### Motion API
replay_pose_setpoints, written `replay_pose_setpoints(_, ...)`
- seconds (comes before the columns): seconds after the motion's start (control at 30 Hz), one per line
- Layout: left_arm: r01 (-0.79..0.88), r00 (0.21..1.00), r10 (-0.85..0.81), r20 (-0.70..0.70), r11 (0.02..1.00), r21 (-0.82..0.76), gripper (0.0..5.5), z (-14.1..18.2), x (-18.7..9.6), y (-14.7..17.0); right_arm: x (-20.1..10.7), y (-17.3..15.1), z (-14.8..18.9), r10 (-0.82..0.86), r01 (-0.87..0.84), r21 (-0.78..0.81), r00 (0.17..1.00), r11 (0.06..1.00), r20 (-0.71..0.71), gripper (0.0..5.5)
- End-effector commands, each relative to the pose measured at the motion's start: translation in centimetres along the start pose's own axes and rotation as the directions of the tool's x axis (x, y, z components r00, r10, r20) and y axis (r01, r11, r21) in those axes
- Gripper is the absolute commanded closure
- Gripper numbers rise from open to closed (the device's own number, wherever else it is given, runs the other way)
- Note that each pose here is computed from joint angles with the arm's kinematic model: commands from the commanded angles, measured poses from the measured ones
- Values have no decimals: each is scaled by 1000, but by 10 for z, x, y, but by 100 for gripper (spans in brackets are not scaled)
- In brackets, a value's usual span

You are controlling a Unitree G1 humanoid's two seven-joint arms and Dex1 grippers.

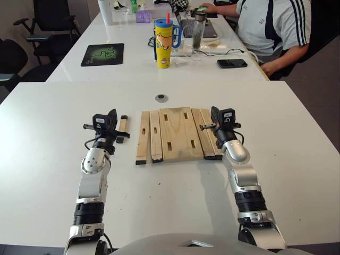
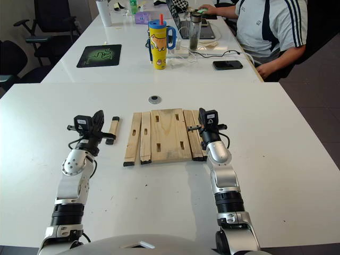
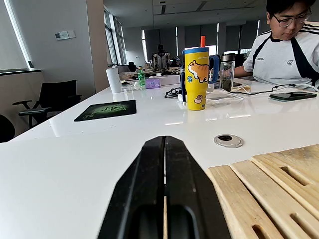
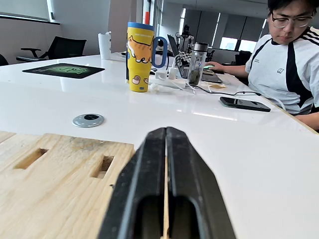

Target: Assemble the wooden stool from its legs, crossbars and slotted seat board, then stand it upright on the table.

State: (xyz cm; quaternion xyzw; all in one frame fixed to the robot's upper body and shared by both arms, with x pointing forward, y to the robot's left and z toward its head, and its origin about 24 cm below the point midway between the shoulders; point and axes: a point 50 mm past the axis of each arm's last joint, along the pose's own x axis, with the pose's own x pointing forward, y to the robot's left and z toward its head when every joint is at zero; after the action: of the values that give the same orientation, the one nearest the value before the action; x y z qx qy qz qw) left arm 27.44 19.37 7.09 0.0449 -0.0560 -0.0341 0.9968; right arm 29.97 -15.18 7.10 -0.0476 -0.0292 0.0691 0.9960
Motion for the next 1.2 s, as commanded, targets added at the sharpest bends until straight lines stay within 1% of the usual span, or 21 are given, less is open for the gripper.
replay_pose_setpoints(0.03, -9, 1000, 8, -30, 1000, -18, 549, -6, -2, -1, -1, 0, -1, -4, 4, 10, 1000, 1000, -8, 550)
replay_pose_setpoints(0.1, -21, 998, 18, -61, 999, -39, 549, -10, -2, 1, 0, 1, -1, -3, 4, 11, 1000, 1000, -8, 550)
replay_pose_setpoints(0.23, -30, 989, 11, -148, 991, -129, 549, -17, -3, 3, -1, 1, 0, -7, 7, 12, 1000, 1000, -6, 550)
replay_pose_setpoints(0.43, -19, 968, -12, -249, 993, -120, 549, -28, -2, 2, 0, 1, 0, -13, 13, 13, 1000, 1000, -4, 550)
replay_pose_setpoints(0.47, -17, 967, -13, -255, 993, -117, 530, -29, -2, 1, 0, 1, 0, -14, 14, 13, 1000, 1000, -2, 550)
replay_pose_setpoints(0.5, -14, 964, -17, -267, 993, -115, 526, -30, -1, 1, 0, 0, 0, -15, 15, 13, 1000, 1000, -1, 550)
replay_pose_setpoints(0.8, -2, 933, -32, -359, 995, -95, 411, -44, -1, -1, 1, 0, 1, -17, 17, 8, 1000, 1000, 1, 550)
replay_pose_setpoints(1.03, -23, 914, -8, -406, 997, -72, 296, -52, -1, 2, 4, 1, 2, -6, 6, 2, 1000, 1000, 5, 550)
replay_pose_setpoints(1.2, -41, 879, 1, -477, 997, -73, 296, -62, -5, 3, 5, 1, 3, -4, 4, -1, 1000, 1000, 10, 550)
